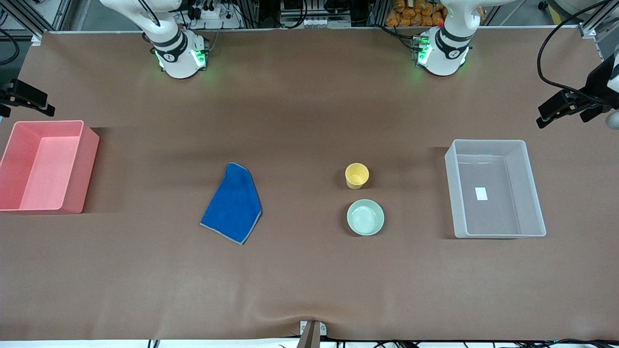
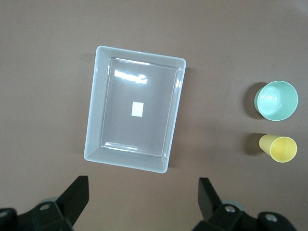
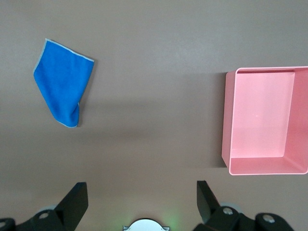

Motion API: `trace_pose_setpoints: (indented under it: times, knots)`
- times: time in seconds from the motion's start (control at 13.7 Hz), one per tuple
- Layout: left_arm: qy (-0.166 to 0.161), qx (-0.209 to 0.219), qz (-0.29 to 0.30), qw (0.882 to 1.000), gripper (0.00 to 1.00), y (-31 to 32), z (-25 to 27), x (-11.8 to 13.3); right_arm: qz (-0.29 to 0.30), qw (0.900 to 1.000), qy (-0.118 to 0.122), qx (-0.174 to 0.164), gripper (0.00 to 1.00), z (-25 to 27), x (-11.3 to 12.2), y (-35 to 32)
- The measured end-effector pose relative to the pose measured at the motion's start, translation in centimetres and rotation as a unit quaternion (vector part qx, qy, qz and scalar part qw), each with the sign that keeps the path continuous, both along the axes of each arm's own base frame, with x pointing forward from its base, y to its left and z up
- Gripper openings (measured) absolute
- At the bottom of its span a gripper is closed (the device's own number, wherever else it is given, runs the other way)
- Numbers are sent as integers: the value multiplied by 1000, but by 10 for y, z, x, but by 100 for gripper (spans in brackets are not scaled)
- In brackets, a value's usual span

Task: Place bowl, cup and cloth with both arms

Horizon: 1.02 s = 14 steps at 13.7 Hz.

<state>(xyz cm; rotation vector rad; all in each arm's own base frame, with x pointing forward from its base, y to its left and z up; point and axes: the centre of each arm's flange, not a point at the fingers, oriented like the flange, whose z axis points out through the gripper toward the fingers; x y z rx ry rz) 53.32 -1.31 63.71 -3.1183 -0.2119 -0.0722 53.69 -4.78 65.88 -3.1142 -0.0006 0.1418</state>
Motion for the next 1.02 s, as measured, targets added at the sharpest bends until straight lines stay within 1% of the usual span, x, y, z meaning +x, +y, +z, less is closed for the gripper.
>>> trace_pose_setpoints:
  times: [0.37, 0.51, 0.88, 1.02]
  knots:
    - [-17, 0, 0, 1000, 100, 0, 16, -1, 0, 1000, 0, 0, 100, 0, 0, 0]
    - [-18, 0, 0, 1000, 100, 0, 17, -1, 0, 1000, 1, 0, 100, -1, 0, 0]
    - [-5, -1, -4, 1000, 100, -4, 5, 5, -1, 1000, 1, 0, 100, -1, 0, -1]
    - [6, -15, -13, 1000, 100, -17, -7, 11, -1, 1000, 2, 0, 100, -1, 0, -1]
